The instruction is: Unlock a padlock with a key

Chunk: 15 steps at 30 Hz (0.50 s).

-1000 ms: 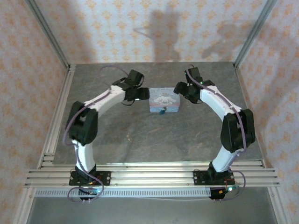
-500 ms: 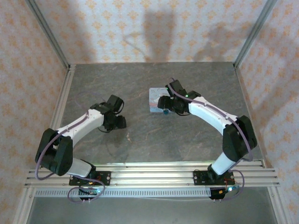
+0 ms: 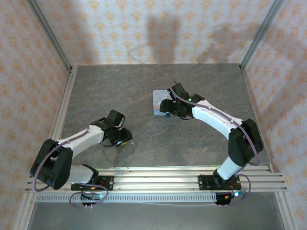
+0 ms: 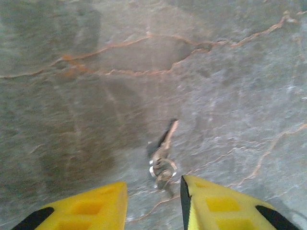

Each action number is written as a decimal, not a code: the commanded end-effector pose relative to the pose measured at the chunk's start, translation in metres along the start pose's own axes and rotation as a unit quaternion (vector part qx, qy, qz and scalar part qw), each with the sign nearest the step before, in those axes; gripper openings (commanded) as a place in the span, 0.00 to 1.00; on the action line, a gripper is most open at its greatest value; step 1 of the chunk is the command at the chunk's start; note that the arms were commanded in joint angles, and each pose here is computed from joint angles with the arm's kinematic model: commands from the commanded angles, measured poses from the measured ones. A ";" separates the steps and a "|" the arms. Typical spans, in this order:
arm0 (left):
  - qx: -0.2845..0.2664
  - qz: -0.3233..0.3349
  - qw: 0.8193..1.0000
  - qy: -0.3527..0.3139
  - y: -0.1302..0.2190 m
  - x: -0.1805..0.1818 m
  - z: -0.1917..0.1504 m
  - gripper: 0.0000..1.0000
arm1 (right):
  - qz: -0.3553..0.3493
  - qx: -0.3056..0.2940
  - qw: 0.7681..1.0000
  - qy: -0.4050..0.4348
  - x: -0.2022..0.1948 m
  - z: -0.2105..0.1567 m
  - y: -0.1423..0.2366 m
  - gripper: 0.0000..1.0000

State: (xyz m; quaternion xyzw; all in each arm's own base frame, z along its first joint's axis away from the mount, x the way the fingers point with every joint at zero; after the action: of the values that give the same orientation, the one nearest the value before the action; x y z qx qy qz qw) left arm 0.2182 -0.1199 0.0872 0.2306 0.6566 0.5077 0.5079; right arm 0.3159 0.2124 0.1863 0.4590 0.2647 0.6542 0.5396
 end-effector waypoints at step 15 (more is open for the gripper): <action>0.006 0.008 0.999 0.031 -0.013 0.004 0.000 0.35 | -0.013 -0.007 1.000 -0.001 -0.004 -0.003 -0.002 0.82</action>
State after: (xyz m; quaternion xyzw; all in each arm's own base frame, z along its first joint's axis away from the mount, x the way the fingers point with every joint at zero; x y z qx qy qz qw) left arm 0.2236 -0.1235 0.0806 0.2143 0.6710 0.5078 0.4959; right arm 0.3143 0.2112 0.1810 0.4620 0.2664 0.6502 0.5412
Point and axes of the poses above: each hand's point on the last joint's axis, 136 mm out from that joint toward the fingers, its own y axis back along the fingers, its own x axis along the line the jaws close on, z = x × y, the point moved 6 cm from there along y, back along the fingers, and after that the axes turned 2 degrees about y, right-handed, at the moved point
